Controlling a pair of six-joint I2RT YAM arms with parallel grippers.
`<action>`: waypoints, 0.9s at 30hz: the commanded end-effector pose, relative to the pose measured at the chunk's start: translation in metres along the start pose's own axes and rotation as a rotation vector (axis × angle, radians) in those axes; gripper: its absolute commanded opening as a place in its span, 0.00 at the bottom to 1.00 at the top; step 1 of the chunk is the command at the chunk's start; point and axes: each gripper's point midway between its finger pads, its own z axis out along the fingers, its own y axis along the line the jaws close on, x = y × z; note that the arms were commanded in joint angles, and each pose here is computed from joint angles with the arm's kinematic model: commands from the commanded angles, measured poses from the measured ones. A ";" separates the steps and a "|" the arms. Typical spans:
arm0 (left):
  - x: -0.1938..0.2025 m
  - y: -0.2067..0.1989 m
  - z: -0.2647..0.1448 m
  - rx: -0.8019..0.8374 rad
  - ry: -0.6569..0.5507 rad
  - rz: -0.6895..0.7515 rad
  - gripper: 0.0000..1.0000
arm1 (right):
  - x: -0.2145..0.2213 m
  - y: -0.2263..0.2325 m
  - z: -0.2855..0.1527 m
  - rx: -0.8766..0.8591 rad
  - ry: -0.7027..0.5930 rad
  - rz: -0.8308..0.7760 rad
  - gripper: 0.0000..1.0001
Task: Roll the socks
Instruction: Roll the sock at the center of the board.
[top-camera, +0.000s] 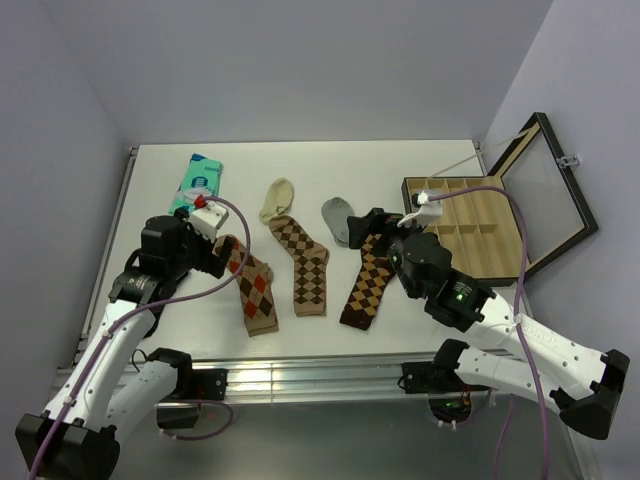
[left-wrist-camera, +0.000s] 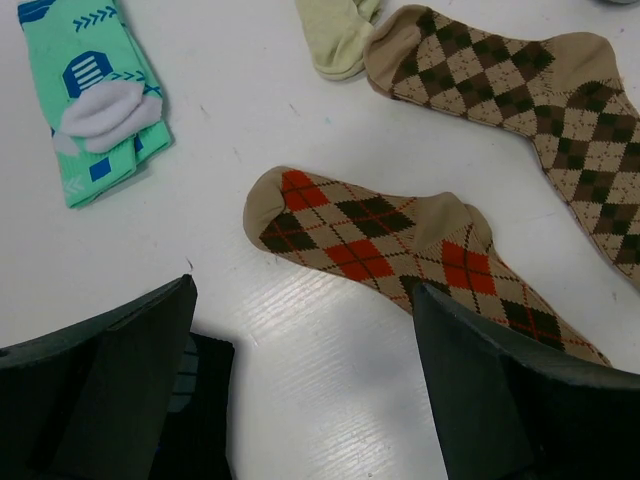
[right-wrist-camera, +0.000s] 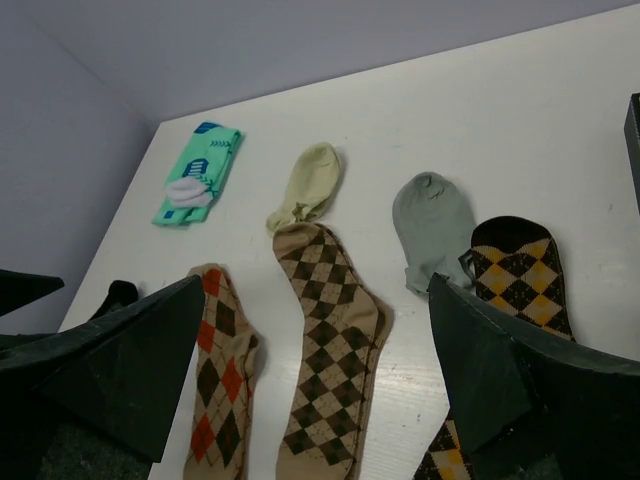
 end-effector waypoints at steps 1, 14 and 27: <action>-0.003 0.001 -0.003 -0.014 -0.011 0.014 0.96 | -0.013 0.005 -0.002 -0.013 -0.036 0.019 1.00; 0.008 -0.009 -0.008 0.031 0.036 0.097 0.93 | -0.011 0.001 -0.004 -0.016 -0.044 0.024 1.00; 0.076 -0.093 -0.015 0.389 0.213 0.322 0.72 | 0.010 0.007 0.010 -0.003 0.017 0.040 1.00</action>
